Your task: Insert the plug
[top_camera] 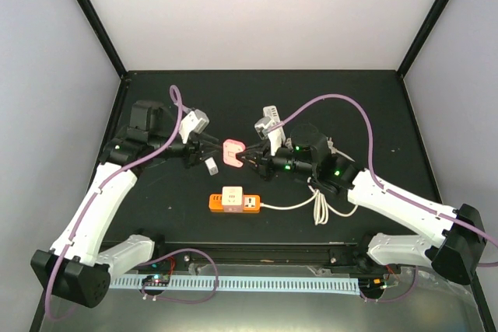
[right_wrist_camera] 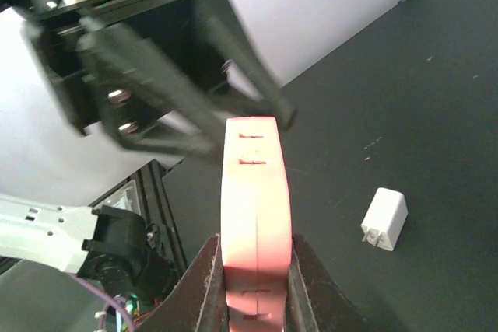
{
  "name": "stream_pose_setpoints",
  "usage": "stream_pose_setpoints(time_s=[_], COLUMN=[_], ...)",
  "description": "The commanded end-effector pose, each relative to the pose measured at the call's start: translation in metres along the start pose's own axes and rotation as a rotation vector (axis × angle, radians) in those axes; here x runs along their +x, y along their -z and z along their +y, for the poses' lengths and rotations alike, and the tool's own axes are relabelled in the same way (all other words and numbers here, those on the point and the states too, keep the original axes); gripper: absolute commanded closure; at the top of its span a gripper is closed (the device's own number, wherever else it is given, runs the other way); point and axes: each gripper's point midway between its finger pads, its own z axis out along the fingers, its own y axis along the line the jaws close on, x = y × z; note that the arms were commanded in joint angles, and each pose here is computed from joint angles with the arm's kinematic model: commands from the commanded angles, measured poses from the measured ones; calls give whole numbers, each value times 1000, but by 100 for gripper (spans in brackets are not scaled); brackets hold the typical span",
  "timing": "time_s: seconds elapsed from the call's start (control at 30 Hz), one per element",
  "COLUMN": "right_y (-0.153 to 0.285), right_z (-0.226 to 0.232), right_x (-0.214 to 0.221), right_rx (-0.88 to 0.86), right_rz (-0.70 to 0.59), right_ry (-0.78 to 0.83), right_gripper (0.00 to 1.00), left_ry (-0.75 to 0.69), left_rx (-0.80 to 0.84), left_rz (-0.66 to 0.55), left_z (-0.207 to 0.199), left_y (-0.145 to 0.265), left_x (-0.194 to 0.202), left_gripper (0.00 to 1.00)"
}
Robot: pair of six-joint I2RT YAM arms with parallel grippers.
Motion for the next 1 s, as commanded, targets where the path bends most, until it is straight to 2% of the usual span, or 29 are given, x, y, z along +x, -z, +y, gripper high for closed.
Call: stream_pose_setpoints(time_s=[0.0, 0.1, 0.17, 0.2, 0.33, 0.43, 0.67, 0.97], right_y=[7, 9, 9, 10, 11, 10, 1, -7], right_z=[25, 25, 22, 21, 20, 19, 19, 27], right_x=[-17, -16, -15, -15, -16, -19, -21, -23], right_rx=[-72, -69, -57, -49, -41, -34, -5, 18], right_rz=[-36, -36, -35, -37, -42, -48, -46, -43], right_ry=[46, 45, 44, 44, 47, 48, 56, 79], right_gripper=[99, 99, 99, 99, 99, 99, 99, 99], left_ry=[-14, 2, -7, -22, -95, -116, -89, -61], left_rx=[-205, -249, -207, -168, 108, 168, 130, -12], left_rz=[-1, -8, -8, -5, -11, -29, -99, -57], left_z=[41, 53, 49, 42, -12, -30, -33, -2], left_y=[11, 17, 18, 18, 18, 20, 21, 11], left_x=[-7, -7, -7, -6, 5, 9, -7, 0], left_gripper=[67, 67, 66, 62, 34, 26, 25, 38])
